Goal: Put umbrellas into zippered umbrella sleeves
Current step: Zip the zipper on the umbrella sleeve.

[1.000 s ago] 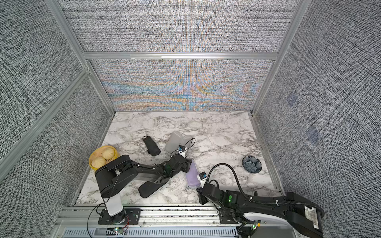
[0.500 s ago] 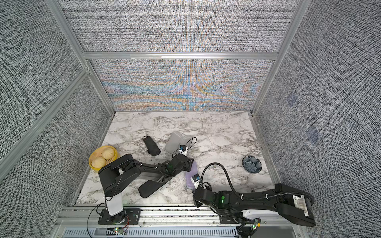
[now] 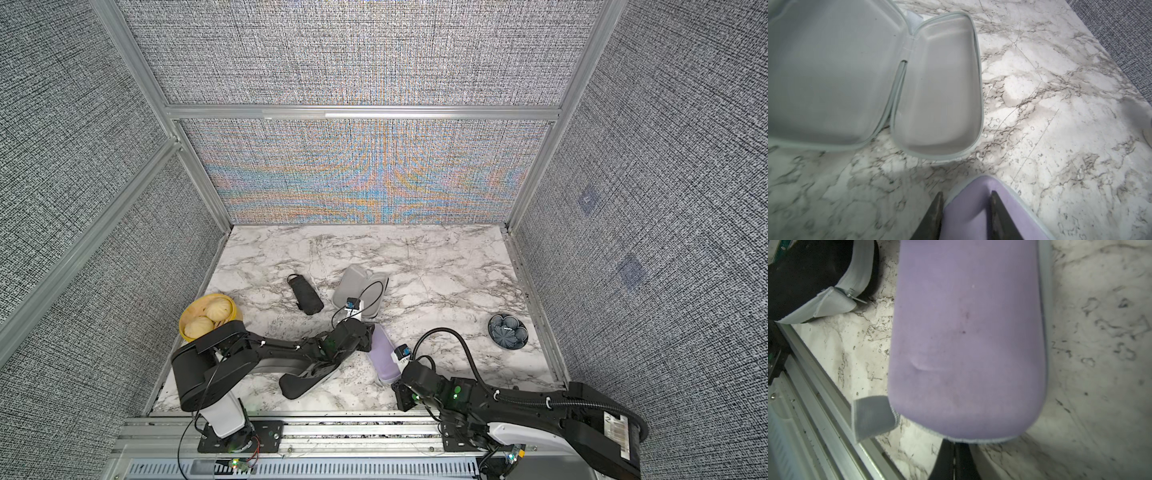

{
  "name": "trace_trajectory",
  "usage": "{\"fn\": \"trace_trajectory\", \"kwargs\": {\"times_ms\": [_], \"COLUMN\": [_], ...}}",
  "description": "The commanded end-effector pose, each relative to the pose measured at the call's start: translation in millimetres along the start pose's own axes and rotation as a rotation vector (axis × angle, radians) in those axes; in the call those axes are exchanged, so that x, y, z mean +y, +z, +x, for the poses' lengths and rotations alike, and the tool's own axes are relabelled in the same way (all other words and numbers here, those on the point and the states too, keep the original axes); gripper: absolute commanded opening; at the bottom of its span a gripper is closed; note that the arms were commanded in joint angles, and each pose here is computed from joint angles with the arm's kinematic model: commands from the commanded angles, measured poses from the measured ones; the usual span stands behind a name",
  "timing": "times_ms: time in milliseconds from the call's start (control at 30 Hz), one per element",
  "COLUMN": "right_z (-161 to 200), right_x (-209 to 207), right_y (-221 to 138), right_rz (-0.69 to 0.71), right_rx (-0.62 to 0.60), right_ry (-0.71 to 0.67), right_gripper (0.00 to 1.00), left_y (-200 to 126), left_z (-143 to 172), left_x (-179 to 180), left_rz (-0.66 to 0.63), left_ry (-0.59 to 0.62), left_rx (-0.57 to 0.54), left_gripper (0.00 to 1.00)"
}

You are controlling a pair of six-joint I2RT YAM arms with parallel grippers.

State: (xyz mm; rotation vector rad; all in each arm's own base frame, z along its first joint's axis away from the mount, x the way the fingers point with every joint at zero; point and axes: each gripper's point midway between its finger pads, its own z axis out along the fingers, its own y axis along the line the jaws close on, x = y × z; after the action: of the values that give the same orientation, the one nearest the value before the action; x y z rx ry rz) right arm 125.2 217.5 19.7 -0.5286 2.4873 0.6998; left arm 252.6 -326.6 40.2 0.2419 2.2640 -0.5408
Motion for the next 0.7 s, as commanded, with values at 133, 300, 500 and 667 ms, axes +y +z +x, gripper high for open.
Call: {"fn": "trace_trajectory", "kwargs": {"times_ms": [133, 300, 500, 667], "right_z": [-15, -10, -7, -9], "right_x": [-41, -46, -45, -41], "right_y": [-7, -2, 6, 7], "right_rz": [0.161, 0.185, 0.185, 0.165], "right_rx": [-0.080, -0.049, -0.006, -0.016], "right_ry": [0.018, 0.016, 0.006, -0.003], "right_gripper": [0.00, 0.00, 0.00, 0.00], "left_y": [-23, -26, -8, -2], "left_z": [54, 36, 40, 56], "left_x": [12, 22, 28, 32], "left_rz": [-0.005, -0.084, -0.101, -0.105], "left_ry": [0.118, 0.122, 0.123, 0.129], "left_rx": [0.254, 0.195, 0.240, 0.290], "left_gripper": [0.52, 0.79, 0.90, 0.90]}}
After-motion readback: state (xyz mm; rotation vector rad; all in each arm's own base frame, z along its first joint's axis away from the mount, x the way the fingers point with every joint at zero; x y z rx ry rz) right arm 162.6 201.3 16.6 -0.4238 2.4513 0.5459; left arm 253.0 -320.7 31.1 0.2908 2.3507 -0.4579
